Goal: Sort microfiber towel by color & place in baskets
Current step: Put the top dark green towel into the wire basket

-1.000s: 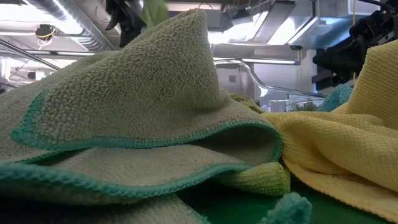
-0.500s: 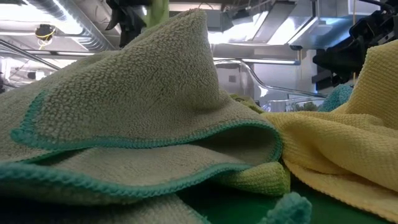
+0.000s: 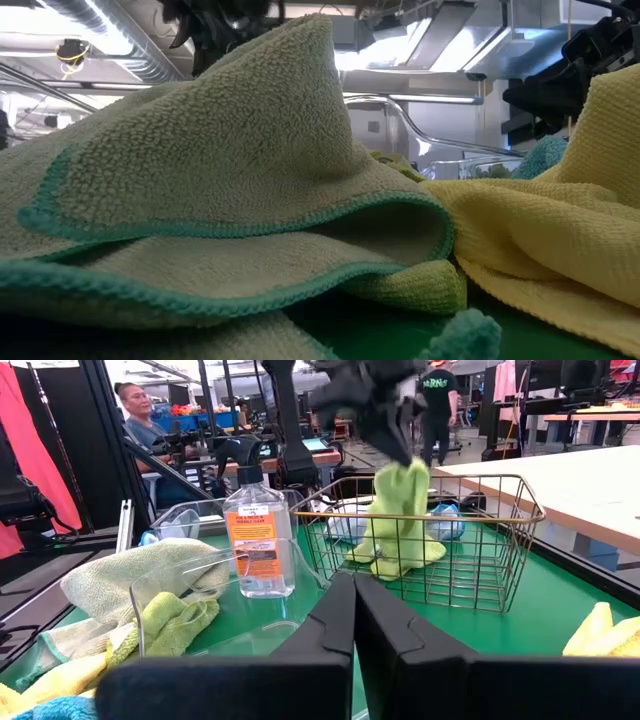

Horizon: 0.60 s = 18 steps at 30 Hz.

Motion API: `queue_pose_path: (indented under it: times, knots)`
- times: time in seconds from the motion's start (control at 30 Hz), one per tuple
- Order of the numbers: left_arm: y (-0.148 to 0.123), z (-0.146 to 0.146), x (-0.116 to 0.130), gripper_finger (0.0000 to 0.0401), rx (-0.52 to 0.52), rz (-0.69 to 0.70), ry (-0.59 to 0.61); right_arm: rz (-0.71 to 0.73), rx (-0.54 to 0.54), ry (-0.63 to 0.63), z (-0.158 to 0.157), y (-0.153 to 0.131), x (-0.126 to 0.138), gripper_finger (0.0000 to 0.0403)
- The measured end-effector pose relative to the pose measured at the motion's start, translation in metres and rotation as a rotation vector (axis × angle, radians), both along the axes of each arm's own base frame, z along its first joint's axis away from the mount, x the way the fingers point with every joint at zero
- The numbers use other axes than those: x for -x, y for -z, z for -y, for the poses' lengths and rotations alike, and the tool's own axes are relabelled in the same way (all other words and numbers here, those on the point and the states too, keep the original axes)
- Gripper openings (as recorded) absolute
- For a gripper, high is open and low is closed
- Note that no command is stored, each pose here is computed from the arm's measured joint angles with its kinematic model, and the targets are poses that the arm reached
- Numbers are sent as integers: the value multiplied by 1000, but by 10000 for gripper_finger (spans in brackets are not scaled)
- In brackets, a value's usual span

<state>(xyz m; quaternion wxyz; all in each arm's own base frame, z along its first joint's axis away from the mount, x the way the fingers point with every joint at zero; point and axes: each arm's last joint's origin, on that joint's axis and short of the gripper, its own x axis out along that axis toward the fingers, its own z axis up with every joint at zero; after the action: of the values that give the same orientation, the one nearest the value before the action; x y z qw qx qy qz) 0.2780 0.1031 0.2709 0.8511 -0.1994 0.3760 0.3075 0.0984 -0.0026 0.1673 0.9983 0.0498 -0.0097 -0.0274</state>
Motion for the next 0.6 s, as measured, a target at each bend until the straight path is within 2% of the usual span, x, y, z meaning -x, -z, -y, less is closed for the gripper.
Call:
queue_pose_path:
  times: [0.27, 0.43, 0.6]
  knots:
    - [31, -5, -16, 0, 68, -92, 24, 0, 0, 0, 0, 0, 0, 3]
    - [34, -5, -17, 3, 71, -99, 22, 0, 0, 0, 0, 0, 0, 3]
    - [31, -5, -16, 38, 67, -88, 23, 0, 0, 0, 0, 0, 0, 3]
